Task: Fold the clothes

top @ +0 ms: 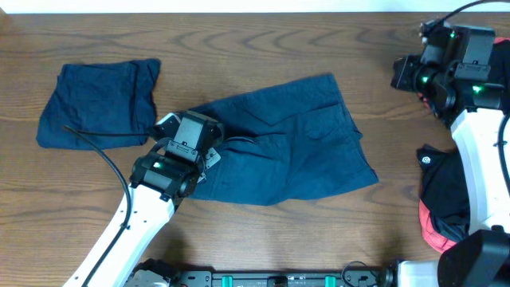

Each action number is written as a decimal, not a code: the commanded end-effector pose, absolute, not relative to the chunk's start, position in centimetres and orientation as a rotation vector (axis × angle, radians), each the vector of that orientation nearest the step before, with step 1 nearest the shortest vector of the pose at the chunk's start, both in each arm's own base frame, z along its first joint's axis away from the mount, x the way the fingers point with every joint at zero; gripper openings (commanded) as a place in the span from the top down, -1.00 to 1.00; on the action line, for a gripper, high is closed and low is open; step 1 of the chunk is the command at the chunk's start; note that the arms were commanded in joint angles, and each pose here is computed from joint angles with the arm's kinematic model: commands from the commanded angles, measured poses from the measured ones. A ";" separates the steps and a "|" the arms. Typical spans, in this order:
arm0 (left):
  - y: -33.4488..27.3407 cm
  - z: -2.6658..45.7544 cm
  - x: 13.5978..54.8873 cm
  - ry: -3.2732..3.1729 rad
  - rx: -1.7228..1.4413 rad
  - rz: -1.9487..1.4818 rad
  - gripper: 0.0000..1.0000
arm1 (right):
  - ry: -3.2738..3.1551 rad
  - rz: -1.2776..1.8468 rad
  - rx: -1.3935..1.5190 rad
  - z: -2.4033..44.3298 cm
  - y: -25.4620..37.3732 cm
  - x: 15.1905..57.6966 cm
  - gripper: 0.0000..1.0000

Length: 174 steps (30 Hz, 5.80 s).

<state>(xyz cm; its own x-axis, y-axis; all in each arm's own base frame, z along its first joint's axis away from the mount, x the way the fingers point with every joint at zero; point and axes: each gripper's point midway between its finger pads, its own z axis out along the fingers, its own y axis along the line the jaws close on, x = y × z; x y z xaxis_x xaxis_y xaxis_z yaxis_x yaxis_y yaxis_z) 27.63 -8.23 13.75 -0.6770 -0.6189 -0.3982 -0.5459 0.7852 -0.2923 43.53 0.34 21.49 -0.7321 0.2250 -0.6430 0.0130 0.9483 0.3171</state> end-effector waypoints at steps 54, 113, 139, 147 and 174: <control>-6.6 15.8 28.1 2.380 -0.882 -0.163 0.88 | 2.443 0.344 -0.110 25.2 7.1 46.4 0.98; -4.2 17.5 38.3 2.137 -0.678 -0.040 0.41 | 2.527 0.417 -0.310 14.7 12.6 51.7 0.98; -7.3 2.3 35.9 2.632 -0.650 -0.012 0.49 | 3.121 0.090 -0.377 -2.9 9.1 43.6 0.98; -10.0 0.5 31.9 2.863 -0.643 -0.192 0.49 | 3.262 -0.444 -0.196 -2.0 1.6 40.3 0.98; -4.2 11.0 30.2 2.723 -0.551 -0.287 -0.96 | 2.833 0.230 -0.113 18.0 6.7 40.8 0.15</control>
